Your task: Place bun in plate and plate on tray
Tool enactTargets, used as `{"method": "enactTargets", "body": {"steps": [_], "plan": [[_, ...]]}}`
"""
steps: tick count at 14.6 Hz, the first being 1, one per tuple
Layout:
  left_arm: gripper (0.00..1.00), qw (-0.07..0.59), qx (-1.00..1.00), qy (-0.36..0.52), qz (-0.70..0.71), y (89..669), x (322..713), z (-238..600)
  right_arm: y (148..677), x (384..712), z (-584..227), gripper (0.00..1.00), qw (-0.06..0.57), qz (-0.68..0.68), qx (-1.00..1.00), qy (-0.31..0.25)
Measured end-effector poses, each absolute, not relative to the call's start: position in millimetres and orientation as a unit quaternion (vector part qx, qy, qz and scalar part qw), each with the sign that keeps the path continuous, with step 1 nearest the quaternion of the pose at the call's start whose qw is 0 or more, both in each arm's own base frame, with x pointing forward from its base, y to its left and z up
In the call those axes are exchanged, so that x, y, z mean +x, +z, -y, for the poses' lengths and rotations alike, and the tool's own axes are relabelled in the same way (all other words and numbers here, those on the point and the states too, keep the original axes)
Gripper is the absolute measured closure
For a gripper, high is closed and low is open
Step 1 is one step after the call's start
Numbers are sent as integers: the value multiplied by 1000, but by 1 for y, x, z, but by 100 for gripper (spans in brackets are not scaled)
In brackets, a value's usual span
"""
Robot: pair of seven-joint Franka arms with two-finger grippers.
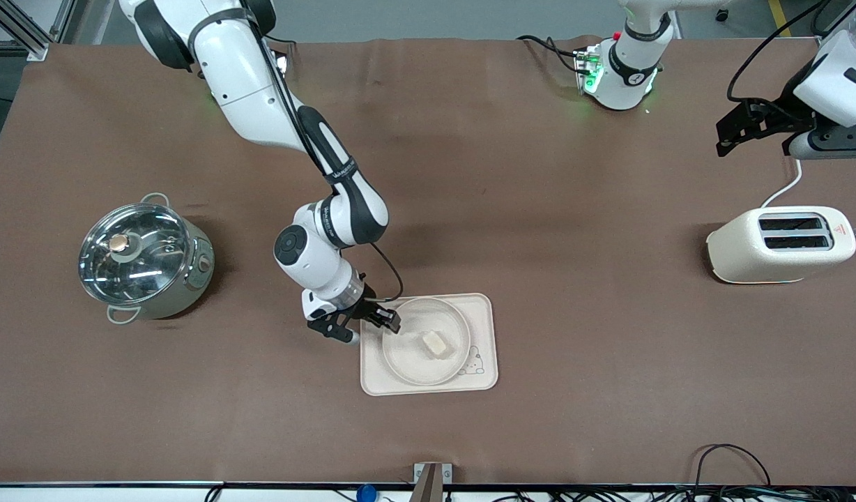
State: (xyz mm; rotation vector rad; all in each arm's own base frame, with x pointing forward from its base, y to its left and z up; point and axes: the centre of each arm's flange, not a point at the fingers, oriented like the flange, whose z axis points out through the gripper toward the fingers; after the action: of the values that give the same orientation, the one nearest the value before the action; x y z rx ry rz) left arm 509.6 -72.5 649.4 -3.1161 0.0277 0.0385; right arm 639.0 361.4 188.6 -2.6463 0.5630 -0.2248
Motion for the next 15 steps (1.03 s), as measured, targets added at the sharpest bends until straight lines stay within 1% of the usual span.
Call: {"method": "enactTargets", "body": {"steps": [2, 3, 4, 7, 9, 12, 13, 15], "plan": [[0, 13, -1000, 12, -9, 649, 510, 73, 194, 643, -356, 15, 213, -206, -951, -86], [0, 13, -1000, 13, -9, 648, 510, 73, 199, 646, -353, 4, 214, -208, -950, -90], [0, 13, -1000, 14, -10, 648, 511, 74, 205, 648, -350, 0, 215, -209, -949, -94], [0, 13, -1000, 14, -19, 646, 510, 84, 233, 656, -339, 0, 218, -212, -947, -100], [0, 14, -1000, 14, -22, 646, 510, 87, 271, 664, -314, 0, 212, -216, -950, -79], [0, 14, -1000, 14, -22, 647, 510, 87, 364, 673, -240, 0, 200, -229, -952, -33], [0, 14, -1000, 14, -22, 647, 510, 87, 396, 671, -214, 0, 187, -225, -956, -27], [0, 14, -1000, 14, -22, 646, 510, 87, 453, 657, -170, 0, 136, -203, -969, -24]]}}
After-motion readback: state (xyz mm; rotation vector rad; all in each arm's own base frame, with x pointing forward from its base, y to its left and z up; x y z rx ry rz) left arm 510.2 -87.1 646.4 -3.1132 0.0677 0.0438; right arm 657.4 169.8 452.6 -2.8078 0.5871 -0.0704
